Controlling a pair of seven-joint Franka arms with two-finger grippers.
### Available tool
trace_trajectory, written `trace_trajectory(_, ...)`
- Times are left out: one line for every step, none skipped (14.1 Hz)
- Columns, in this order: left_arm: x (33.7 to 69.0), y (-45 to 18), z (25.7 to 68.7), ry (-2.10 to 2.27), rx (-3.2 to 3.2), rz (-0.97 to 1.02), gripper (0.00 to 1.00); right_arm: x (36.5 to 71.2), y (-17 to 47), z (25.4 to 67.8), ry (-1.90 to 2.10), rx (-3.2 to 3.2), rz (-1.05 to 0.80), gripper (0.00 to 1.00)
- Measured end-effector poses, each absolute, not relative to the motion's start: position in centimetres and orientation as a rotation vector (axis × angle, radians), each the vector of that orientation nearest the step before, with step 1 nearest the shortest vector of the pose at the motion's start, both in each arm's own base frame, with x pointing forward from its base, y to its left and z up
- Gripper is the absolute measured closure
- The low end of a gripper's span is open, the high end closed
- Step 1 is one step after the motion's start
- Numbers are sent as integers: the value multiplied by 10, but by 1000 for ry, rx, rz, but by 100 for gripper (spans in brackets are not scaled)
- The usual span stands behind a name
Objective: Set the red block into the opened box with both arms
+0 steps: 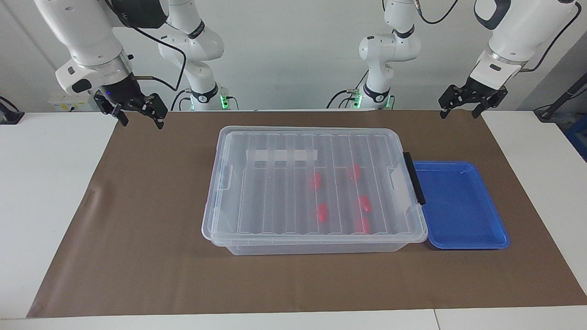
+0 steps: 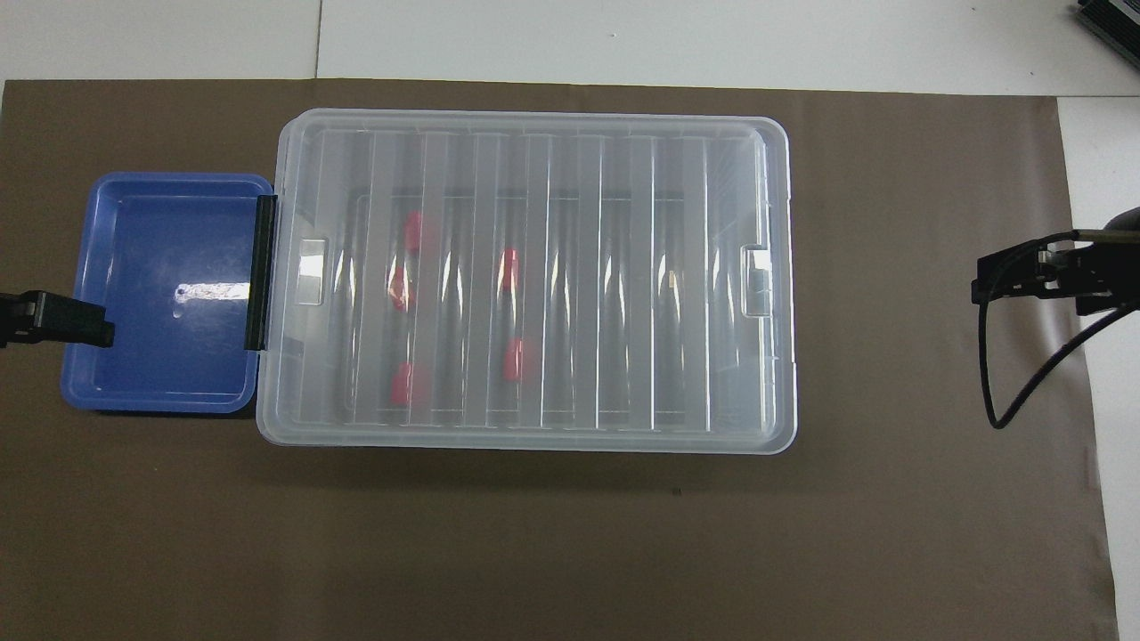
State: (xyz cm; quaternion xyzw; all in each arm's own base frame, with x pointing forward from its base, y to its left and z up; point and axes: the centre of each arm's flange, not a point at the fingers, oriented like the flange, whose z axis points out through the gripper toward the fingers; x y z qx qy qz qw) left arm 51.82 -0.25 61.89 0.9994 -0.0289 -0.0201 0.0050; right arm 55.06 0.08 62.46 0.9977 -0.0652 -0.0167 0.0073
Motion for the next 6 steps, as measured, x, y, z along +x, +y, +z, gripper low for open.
trace_trajectory(518,-3,619,-91,3130,-61,0,551,1,625,-203,3120,-52,0)
trace_trajectory(518,-3,619,-91,3130,-59,0,551,1,625,-201,3120,-52,0)
trace_trajectory(518,-3,619,-91,3130,-59,0,551,1,625,-191,3121,-52,0)
trace_trajectory(518,-3,619,-91,3130,-58,0,551,2,625,-170,3122,-52,0)
trace_trajectory(519,-3,619,-91,3130,-58,0,551,2,625,-154,3123,-53,0)
trace_trajectory(519,-3,619,-91,3130,-58,0,551,2,625,-147,3124,-53,0)
